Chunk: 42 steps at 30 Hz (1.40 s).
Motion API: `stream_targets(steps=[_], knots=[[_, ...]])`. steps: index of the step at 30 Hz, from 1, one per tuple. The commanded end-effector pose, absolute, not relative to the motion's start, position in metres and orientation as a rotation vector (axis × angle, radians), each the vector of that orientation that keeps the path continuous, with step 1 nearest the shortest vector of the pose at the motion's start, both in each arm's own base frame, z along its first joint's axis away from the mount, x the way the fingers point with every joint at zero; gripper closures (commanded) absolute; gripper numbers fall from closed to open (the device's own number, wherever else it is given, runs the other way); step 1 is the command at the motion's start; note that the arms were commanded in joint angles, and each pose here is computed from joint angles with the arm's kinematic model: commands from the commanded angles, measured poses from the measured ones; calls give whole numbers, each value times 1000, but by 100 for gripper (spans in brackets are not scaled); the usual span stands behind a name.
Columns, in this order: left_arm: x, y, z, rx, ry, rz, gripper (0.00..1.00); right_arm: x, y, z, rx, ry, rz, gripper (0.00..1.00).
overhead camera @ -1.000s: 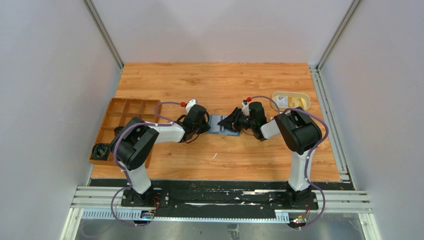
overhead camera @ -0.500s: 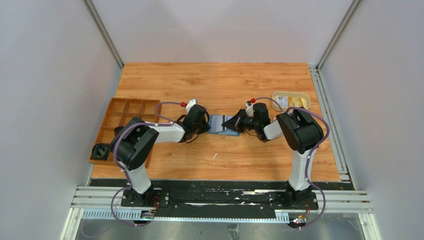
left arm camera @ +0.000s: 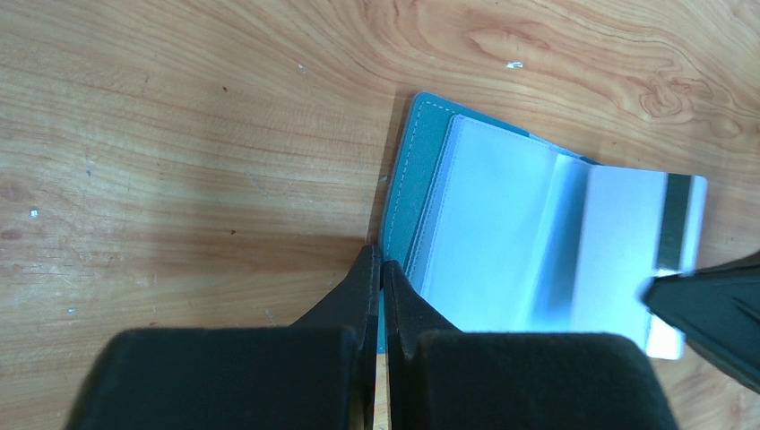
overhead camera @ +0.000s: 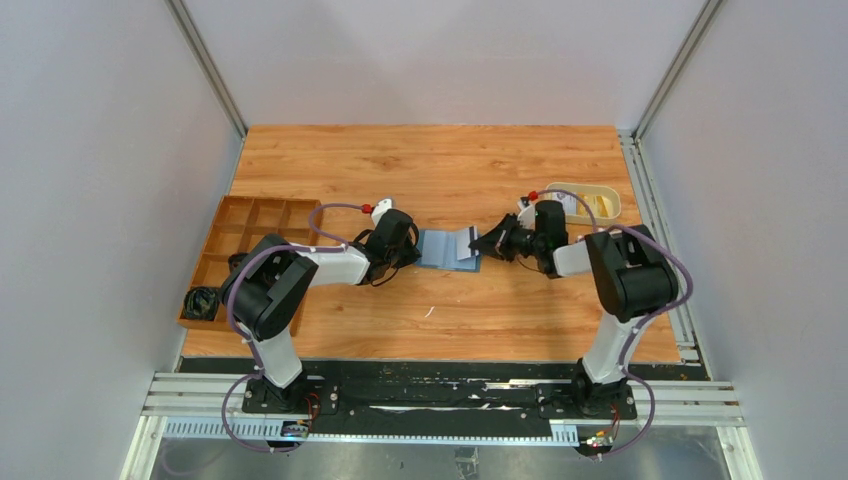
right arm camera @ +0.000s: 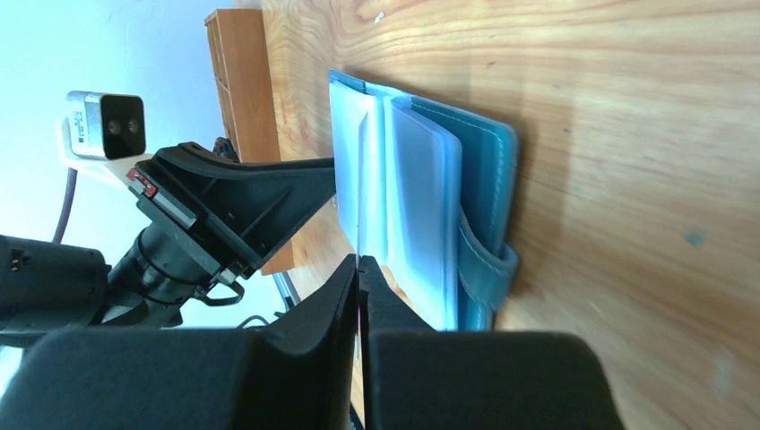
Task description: Take the credit cards out of the card holder
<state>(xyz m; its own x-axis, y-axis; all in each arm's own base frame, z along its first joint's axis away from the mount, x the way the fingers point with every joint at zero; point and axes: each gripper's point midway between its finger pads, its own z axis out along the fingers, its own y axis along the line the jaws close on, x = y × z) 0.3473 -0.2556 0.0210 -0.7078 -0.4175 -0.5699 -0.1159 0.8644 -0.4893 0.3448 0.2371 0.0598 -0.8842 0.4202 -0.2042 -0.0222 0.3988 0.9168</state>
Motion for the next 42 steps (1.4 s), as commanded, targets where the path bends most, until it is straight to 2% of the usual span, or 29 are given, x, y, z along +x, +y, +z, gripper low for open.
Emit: stream_targets(steps=[1,5,9,16,21,42], knots=[[306,-231,-31,-339,2528,-376,100,348,199,75,240,2312,1350,94],[306,-232,-32,-337,2526,-383,100,375,150,114,106,2323,1074,94],[309,-230,-27,-321,2508,-375,100,394,99,136,134,2336,932,94],[312,-231,-13,-277,2481,-388,100,420,24,141,296,2329,789,96],[310,-231,-13,-252,2483,-392,100,436,-14,124,368,2371,714,98],[306,-224,-17,-255,2498,-391,100,478,-31,91,453,2364,773,99]])
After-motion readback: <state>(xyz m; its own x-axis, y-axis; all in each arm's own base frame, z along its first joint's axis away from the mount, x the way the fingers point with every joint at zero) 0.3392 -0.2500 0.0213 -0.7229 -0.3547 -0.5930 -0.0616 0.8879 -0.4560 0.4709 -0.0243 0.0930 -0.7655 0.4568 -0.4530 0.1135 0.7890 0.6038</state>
